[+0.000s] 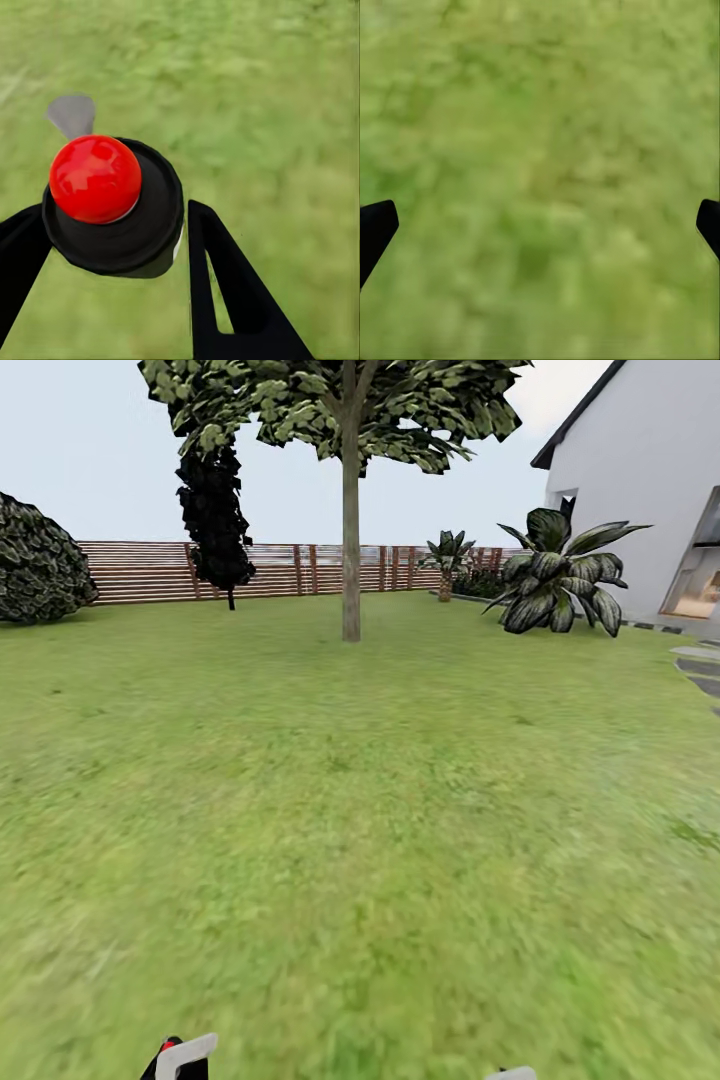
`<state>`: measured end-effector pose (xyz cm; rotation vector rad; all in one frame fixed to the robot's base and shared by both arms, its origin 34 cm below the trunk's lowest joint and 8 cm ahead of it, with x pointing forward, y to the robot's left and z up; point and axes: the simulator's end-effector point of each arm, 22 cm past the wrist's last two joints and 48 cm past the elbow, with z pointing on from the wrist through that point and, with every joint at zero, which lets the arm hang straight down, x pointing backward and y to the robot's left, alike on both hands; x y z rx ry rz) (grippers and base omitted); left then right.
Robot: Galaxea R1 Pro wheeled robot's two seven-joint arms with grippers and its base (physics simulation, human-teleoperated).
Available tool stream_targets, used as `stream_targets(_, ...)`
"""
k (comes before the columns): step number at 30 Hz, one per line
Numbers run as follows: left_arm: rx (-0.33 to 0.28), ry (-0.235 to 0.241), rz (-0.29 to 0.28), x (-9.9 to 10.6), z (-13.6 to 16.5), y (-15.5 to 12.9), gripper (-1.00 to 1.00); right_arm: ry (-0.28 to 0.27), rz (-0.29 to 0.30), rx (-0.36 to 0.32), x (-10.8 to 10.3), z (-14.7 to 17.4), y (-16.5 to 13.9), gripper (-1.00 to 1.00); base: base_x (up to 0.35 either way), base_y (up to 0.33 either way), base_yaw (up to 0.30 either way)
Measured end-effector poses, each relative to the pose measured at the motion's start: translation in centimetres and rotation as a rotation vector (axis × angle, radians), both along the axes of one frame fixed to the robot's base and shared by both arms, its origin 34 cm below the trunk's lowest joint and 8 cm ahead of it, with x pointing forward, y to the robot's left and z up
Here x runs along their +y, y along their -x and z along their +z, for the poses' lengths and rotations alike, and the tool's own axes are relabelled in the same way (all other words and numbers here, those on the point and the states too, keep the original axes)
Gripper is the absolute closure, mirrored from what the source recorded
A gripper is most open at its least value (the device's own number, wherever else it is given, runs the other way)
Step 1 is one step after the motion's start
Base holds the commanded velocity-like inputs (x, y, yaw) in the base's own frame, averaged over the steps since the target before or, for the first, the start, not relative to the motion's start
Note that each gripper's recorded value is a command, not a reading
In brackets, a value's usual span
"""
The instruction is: In the garden, pick up the pesticide atomizer on the floor and spray pesticide onto both trees until each tree trunk is fully covered.
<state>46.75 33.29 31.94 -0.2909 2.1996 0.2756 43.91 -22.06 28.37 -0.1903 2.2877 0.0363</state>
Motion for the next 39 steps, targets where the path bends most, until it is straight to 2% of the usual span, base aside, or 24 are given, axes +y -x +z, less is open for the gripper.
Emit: stream_targets(39, 0.0, 0.005, -0.006, -0.09, -0.05, -0.01, 1.0, 0.0, 0.0, 0.0, 0.0, 0.0, 0.0, -1.0, 0.34, 0.0, 0.0)
